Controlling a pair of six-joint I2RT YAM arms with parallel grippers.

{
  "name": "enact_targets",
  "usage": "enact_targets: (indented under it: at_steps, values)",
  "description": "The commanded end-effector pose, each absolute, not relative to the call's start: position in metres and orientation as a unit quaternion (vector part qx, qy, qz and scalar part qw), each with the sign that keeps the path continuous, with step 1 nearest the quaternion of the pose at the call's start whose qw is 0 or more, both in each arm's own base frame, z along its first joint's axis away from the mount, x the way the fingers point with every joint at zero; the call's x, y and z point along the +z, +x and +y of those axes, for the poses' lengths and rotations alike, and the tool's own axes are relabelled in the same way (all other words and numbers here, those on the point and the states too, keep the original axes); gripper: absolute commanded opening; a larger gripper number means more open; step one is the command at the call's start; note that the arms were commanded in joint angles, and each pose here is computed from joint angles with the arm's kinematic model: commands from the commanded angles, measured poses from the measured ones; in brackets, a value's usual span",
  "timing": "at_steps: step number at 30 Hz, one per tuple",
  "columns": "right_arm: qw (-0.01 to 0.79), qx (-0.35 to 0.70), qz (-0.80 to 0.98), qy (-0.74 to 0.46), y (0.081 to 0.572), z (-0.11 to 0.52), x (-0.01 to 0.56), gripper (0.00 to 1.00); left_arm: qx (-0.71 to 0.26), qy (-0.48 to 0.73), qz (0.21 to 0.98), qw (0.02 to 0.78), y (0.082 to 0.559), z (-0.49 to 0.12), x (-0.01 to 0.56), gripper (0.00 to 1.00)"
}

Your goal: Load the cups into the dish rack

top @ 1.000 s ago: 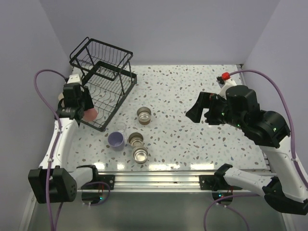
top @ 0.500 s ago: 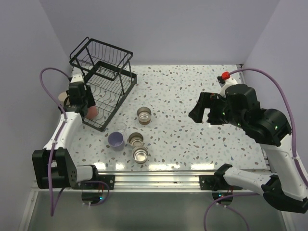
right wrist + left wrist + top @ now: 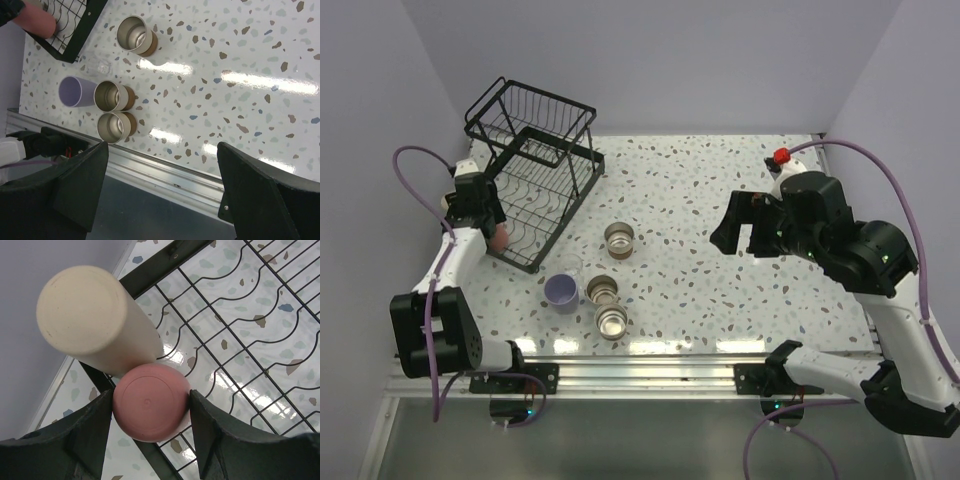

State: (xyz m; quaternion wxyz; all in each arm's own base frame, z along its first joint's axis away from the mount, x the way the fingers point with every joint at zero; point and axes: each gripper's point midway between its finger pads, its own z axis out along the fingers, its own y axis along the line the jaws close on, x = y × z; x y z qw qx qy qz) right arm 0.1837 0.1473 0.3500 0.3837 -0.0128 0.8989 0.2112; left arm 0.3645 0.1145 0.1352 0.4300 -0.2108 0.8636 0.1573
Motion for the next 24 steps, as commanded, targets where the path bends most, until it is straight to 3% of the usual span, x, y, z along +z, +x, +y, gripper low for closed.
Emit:
enact_targets:
  at_steps: [1,4,8,11,16,22,24]
  values:
    - [0.406,0.211,0.889,-0.023,0.188,0.147,0.363,0.93,0.171,-0.233,0.850,0.440,0.368,0.126,0.134,0.00]
    - [0.406,0.211,0.889,-0.027,0.190,0.148,0.363,0.93,0.173,-0.235,0.853,0.433,0.366,0.127,0.128,0.10]
    - [0.406,0.209,0.889,-0.029,0.191,0.148,0.363,0.93,0.179,-0.241,0.851,0.430,0.364,0.130,0.128,0.36]
    - [0.407,0.210,0.889,-0.031,0.191,0.149,0.363,0.93,0.183,-0.241,0.850,0.432,0.361,0.131,0.131,0.50]
    - [0.406,0.213,0.888,-0.033,0.191,0.151,0.363,0.94,0.179,-0.238,0.846,0.442,0.362,0.129,0.142,0.65]
    - [0.405,0.219,0.887,-0.036,0.189,0.152,0.363,0.94,0.171,-0.235,0.845,0.449,0.357,0.126,0.150,0.89]
    - [0.404,0.222,0.886,-0.035,0.188,0.152,0.364,0.94,0.168,-0.235,0.843,0.453,0.356,0.124,0.155,0.92]
